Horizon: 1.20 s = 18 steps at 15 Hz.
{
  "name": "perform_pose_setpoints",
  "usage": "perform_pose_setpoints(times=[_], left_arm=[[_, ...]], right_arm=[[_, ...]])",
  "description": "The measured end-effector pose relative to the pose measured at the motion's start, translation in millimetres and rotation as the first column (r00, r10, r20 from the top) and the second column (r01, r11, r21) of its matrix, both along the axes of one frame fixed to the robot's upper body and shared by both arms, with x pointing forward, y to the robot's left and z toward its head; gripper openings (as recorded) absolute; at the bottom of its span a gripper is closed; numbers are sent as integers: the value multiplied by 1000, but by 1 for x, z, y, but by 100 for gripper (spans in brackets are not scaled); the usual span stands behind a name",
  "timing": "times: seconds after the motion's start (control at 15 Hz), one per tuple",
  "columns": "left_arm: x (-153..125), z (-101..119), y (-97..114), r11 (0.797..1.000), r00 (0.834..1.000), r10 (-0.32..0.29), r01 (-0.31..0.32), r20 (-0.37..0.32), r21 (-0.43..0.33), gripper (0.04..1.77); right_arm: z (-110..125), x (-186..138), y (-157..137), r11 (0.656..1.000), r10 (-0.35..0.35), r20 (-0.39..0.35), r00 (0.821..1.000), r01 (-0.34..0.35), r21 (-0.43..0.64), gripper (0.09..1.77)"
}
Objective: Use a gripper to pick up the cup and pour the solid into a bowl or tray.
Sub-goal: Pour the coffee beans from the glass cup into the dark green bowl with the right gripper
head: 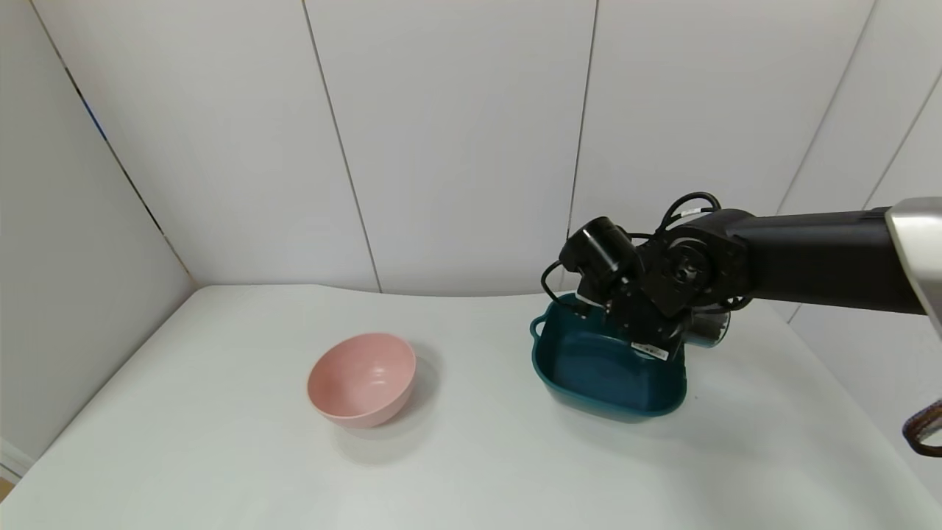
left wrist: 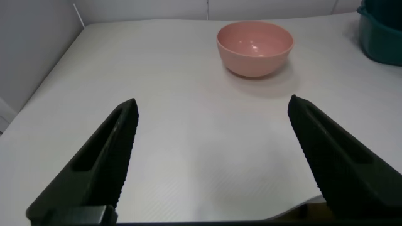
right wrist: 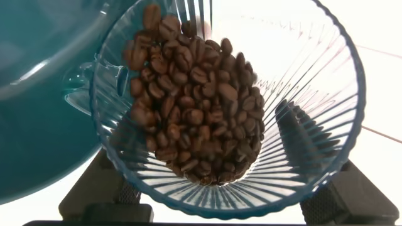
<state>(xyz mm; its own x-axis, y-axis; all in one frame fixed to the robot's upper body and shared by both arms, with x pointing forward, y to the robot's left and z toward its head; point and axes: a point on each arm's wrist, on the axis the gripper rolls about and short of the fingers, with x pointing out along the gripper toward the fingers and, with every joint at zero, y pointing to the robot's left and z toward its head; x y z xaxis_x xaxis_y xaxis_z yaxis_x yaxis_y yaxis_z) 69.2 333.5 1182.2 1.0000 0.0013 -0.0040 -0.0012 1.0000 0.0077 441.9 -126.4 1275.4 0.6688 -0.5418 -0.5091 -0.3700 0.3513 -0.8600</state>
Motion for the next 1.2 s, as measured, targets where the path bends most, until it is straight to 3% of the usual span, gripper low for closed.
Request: perform_pose_setpoints(times=[1.2], left_arm=[[0,0,0,1000,1000,0,0,0,0,172]], right_arm=[[-31,9,23,973,-30,35,999,38,-229,134]])
